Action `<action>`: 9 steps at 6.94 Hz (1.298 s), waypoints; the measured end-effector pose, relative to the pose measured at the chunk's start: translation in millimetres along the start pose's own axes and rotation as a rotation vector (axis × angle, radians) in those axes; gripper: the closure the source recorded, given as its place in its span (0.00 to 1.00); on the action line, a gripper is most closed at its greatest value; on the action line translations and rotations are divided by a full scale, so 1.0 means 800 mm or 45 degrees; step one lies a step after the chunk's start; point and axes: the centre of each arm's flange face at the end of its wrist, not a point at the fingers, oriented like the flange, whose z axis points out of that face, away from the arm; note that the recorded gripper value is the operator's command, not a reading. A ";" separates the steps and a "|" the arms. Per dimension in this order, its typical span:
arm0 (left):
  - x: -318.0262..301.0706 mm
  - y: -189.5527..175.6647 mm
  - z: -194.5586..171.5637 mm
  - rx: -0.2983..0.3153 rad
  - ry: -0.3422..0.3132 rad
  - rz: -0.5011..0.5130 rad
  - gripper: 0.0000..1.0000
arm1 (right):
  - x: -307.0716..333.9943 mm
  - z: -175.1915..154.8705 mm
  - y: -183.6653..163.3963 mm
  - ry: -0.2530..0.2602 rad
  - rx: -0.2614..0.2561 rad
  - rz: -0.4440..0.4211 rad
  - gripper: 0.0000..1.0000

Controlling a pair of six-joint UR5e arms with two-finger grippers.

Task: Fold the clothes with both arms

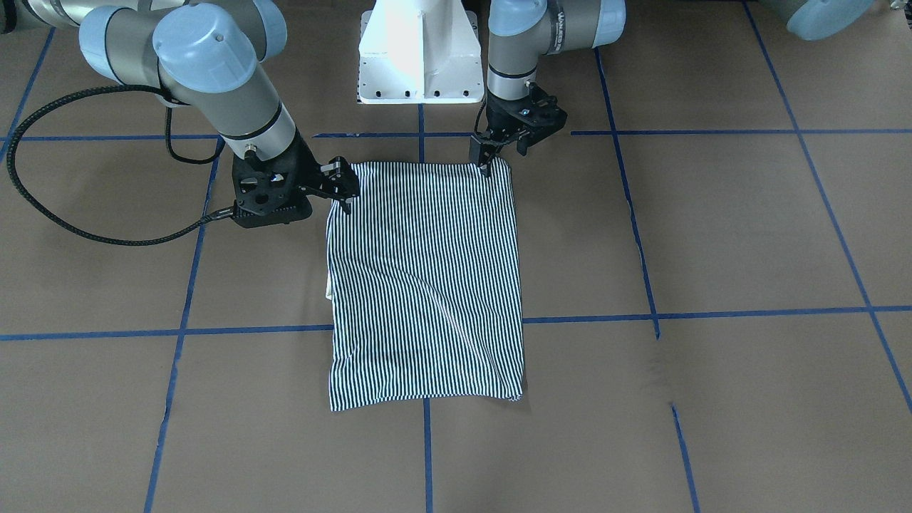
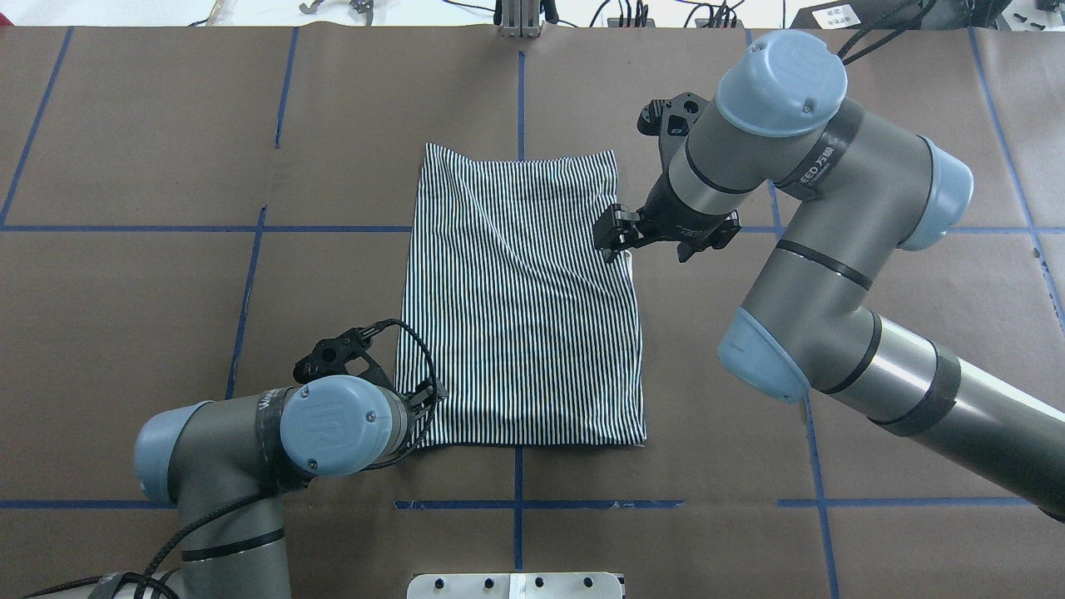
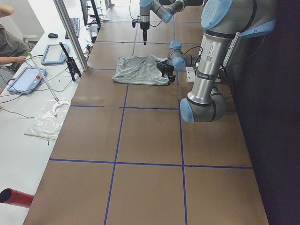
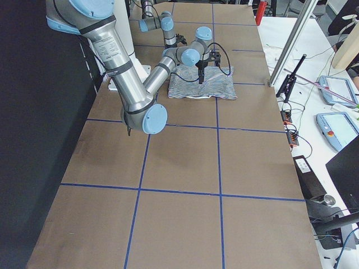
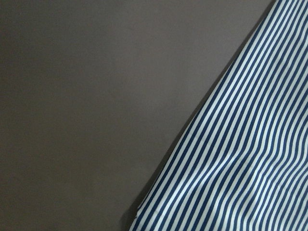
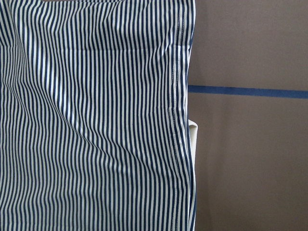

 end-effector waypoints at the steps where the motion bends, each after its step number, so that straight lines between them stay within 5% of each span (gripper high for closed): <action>1: 0.001 -0.001 0.006 0.014 -0.008 0.002 0.04 | -0.001 0.000 0.000 -0.001 0.001 0.000 0.00; 4: 0.002 0.001 0.017 0.016 -0.006 -0.002 0.05 | 0.000 0.000 0.000 0.001 0.002 0.000 0.00; 5: 0.003 0.002 0.022 0.015 -0.003 -0.006 0.18 | 0.000 0.000 0.000 0.002 0.003 0.000 0.00; 8: 0.010 0.004 0.020 0.009 0.014 -0.023 1.00 | 0.000 0.000 -0.001 0.002 0.003 0.000 0.00; 9: 0.011 0.004 0.018 0.007 0.018 -0.026 1.00 | 0.001 0.000 -0.001 0.002 0.003 -0.001 0.00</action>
